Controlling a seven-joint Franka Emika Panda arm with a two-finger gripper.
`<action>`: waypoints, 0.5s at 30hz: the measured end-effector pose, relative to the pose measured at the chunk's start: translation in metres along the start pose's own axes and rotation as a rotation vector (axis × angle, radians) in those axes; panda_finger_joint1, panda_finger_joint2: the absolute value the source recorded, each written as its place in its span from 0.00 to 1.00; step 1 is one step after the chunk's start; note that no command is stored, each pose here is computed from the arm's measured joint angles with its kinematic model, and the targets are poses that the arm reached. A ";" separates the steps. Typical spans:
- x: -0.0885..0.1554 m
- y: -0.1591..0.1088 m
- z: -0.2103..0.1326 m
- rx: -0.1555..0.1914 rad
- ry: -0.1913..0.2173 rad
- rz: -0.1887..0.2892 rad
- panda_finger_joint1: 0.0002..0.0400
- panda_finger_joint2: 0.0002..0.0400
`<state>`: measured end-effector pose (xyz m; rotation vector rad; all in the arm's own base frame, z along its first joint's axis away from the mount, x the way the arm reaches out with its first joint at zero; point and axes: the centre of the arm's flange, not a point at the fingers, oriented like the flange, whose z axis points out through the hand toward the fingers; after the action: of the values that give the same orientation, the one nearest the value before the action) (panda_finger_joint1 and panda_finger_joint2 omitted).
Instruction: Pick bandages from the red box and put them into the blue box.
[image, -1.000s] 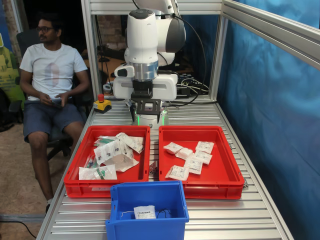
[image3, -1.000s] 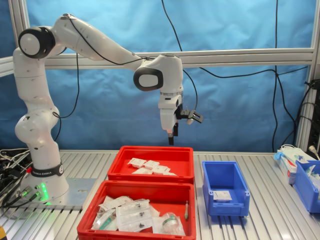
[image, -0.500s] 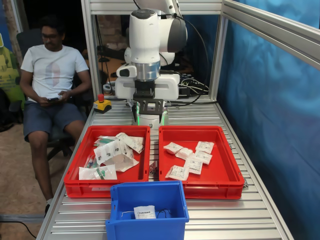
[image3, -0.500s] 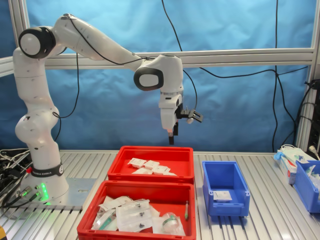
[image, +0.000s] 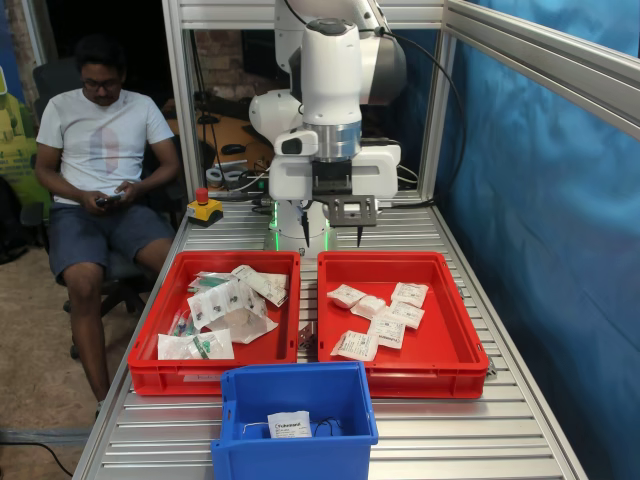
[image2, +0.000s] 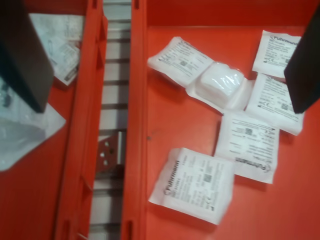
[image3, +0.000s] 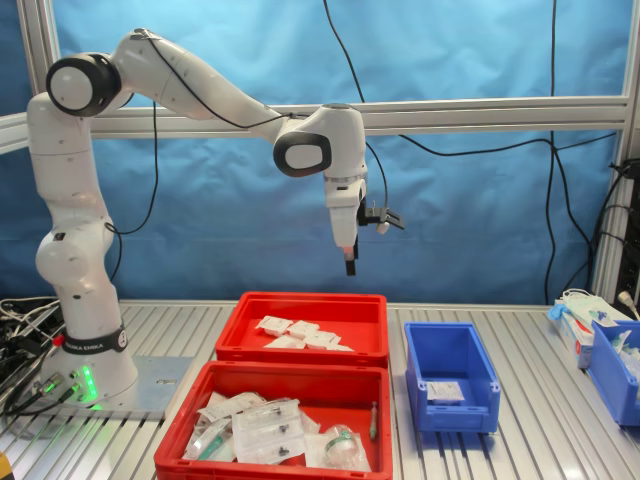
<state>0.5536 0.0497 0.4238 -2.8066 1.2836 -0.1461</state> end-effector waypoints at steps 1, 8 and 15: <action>-0.006 -0.006 0.001 0.008 0.004 -0.016 1.00 1.00; -0.030 -0.026 0.009 0.018 0.007 -0.070 1.00 1.00; -0.063 -0.045 0.029 -0.001 -0.009 -0.137 1.00 1.00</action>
<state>0.5498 0.1273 0.3950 -2.8924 1.0893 -0.1378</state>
